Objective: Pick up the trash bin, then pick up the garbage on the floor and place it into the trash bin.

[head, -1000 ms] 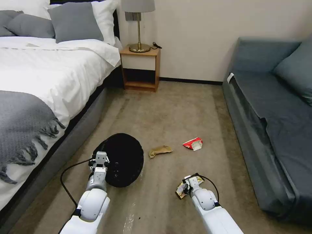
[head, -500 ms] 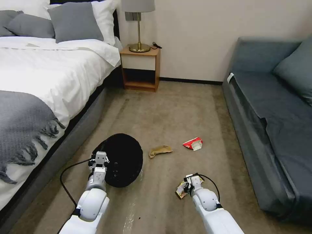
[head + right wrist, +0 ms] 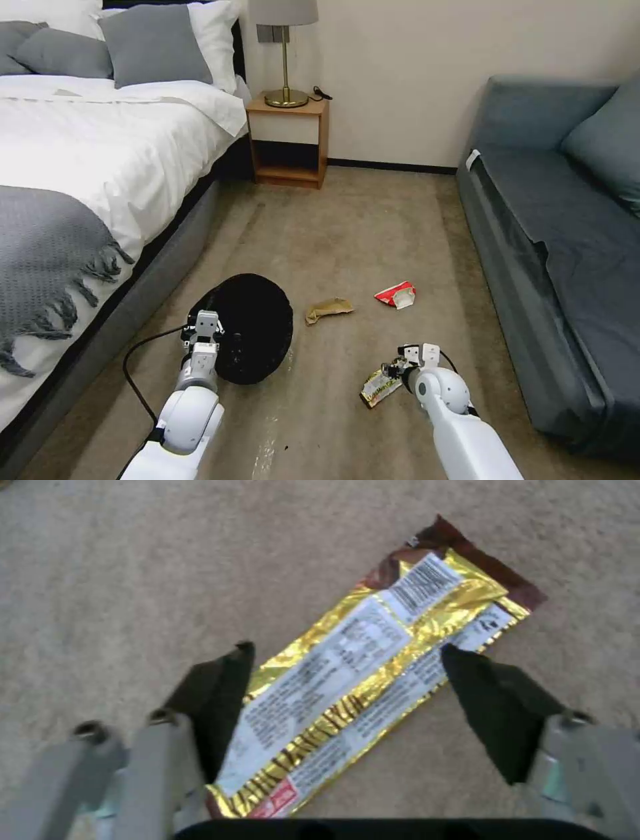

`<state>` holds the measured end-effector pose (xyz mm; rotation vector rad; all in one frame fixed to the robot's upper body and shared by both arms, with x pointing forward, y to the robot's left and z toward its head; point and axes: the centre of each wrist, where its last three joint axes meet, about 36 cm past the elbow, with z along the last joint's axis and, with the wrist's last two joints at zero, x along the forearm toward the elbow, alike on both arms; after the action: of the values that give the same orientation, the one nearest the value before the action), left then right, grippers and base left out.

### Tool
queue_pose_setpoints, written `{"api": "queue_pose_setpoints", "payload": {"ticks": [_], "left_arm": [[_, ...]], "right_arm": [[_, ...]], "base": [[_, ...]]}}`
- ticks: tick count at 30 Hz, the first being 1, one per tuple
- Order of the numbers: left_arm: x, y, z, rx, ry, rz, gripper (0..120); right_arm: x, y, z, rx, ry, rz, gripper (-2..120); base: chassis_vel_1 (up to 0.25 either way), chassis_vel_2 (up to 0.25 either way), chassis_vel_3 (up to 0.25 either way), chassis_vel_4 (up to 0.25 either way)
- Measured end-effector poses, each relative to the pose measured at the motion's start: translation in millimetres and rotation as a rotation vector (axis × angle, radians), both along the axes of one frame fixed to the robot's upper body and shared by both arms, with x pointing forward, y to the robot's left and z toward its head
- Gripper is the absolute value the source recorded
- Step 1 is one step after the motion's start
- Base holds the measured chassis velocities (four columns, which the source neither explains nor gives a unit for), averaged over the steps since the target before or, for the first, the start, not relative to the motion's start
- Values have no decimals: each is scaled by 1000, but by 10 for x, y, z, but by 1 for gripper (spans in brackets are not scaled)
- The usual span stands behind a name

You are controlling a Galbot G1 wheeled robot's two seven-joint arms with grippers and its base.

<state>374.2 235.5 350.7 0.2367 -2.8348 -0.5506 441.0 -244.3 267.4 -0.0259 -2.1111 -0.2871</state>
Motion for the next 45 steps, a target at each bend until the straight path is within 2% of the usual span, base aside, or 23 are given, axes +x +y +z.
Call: {"api": "queue_pose_setpoints", "payload": {"ticks": [1,4,5,7,23,45], "left_arm": [[0,0,0,0,0,0,4],[-3,-20,-1,-2,1,-4,4],[-3,-20,-1,-2,1,-4,4],[-8,-24,-3,-3,3,-5,4],[-17,-73,-13,-11,7,-13,4],[-70,-88,-50,-21,10,-9,4]], "right_arm": [[0,0,0,0,0,0,77],[36,-52,-38,9,11,-17,90],[36,-52,-38,9,11,-17,90],[57,-94,-67,14,18,-31,99],[126,-300,-286,17,74,-76,100],[151,-70,-426,-14,102,7,100]], "base": [[0,0,0,0],[0,0,0,0],[0,0,0,0],[0,0,0,0],[0,0,0,0],[0,0,0,0]]}}
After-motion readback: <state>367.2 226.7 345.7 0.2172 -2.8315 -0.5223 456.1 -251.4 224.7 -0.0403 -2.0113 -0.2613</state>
